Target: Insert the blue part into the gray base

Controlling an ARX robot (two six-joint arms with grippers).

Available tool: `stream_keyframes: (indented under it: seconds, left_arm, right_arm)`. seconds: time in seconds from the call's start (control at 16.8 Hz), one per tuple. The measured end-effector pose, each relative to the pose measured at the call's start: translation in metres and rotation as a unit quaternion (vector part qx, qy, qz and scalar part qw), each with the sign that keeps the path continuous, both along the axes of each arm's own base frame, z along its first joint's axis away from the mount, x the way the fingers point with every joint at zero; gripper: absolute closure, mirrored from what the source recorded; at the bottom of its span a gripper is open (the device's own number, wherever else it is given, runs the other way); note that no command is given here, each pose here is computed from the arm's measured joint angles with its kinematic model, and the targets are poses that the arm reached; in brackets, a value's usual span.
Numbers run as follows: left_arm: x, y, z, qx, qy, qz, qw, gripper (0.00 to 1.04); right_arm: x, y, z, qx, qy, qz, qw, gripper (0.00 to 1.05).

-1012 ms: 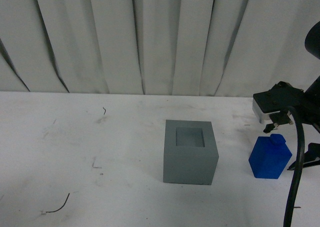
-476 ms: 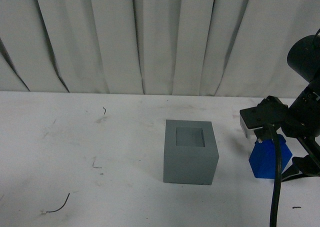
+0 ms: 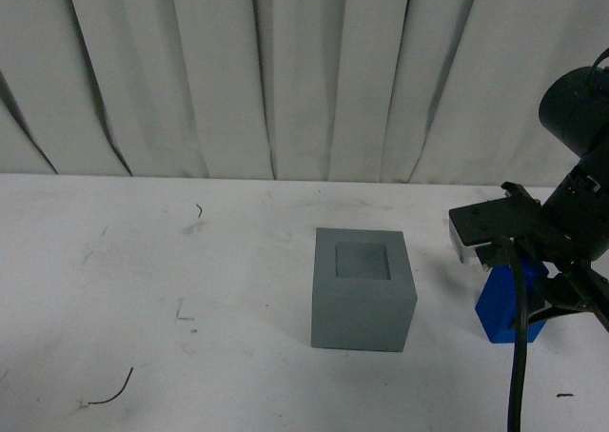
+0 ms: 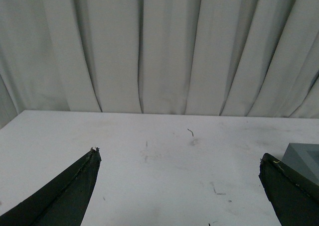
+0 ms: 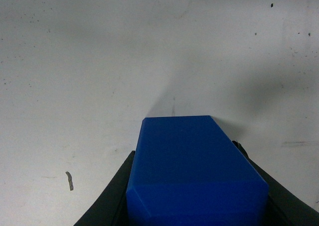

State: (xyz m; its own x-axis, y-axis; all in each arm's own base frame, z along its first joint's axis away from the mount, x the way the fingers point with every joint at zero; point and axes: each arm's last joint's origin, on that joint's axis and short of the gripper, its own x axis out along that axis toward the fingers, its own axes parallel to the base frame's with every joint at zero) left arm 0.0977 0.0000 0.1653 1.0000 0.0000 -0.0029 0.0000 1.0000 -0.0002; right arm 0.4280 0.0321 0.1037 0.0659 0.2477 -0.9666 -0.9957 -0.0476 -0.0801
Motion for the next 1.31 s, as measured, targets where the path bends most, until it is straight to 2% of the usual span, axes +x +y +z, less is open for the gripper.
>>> stream_keyframes:
  seconds: [0.24,0.36,0.54,0.71,1.31]
  left_arm:
    - [0.000,0.000,0.000,0.000,0.000,0.000,1.000,0.07]
    - [0.000,0.000,0.000,0.000,0.000,0.000,1.000,0.07]
    - [0.000,0.000,0.000,0.000,0.000,0.000,1.000,0.07]
    - [0.000,0.000,0.000,0.000,0.000,0.000,1.000,0.07]
    - [0.000,0.000,0.000,0.000,0.000,0.000,1.000,0.07]
  right_arm:
    - [-0.004,0.003,0.006,-0.001,0.026,-0.004,1.000,0.58]
    - [-0.003,0.014,0.079,0.003,-0.003,0.010,1.000,0.58]
    - [-0.002,0.025,0.109,0.004,-0.010,0.022,1.000,0.58]
    - [-0.003,0.042,0.117,0.008,-0.015,0.036,0.999,0.58]
    - [-0.001,0.073,0.111,0.018,0.003,0.035,0.999,0.58]
